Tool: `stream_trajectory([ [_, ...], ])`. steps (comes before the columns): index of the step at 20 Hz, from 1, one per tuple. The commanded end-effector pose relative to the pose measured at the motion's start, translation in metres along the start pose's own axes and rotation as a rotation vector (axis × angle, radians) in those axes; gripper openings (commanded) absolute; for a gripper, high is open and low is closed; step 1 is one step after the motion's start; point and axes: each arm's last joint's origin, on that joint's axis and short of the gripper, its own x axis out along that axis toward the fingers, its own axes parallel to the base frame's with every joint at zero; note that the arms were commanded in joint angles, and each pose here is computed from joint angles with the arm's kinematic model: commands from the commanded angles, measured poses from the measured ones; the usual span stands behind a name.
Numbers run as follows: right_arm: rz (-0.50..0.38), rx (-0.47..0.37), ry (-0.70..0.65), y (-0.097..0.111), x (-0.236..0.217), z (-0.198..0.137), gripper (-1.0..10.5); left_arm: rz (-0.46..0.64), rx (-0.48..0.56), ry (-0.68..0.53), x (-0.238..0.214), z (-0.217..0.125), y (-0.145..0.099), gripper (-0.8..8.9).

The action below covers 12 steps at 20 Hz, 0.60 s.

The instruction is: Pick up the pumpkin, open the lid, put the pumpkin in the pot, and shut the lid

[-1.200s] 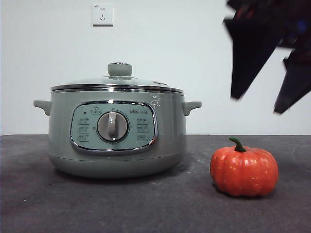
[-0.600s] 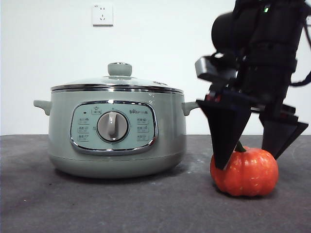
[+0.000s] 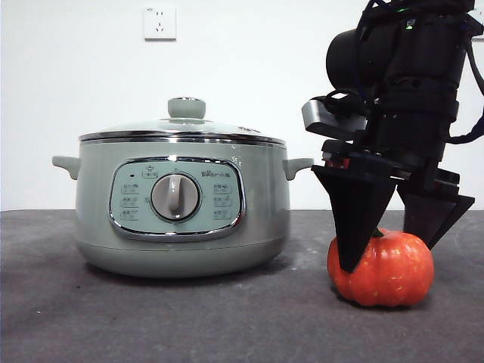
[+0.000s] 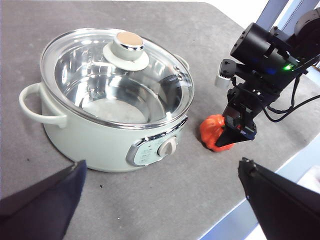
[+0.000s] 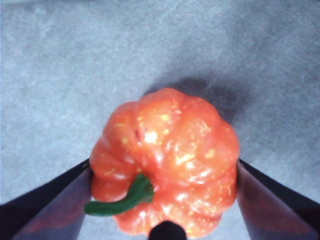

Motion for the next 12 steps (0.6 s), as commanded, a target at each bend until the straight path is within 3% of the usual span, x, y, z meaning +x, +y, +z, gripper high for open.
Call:
stream_trajectory([
  [1,-0.005,0.012,-0.046,0.003,-0.016,-0.003,-0.1,0.005,0.022,-0.014,-0.001,0.002,0.0,7.82],
  [7,-0.021,-0.006,-0.32,0.014,-0.09,-0.025,-0.1,0.014,0.001,-0.044,0.009,0.02,0.009,7.81],
  [12,-0.024,0.001,-0.541,0.022,-0.143,-0.057,-0.1,0.003,0.035,-0.015,0.033,0.06,0.019,7.81],
])
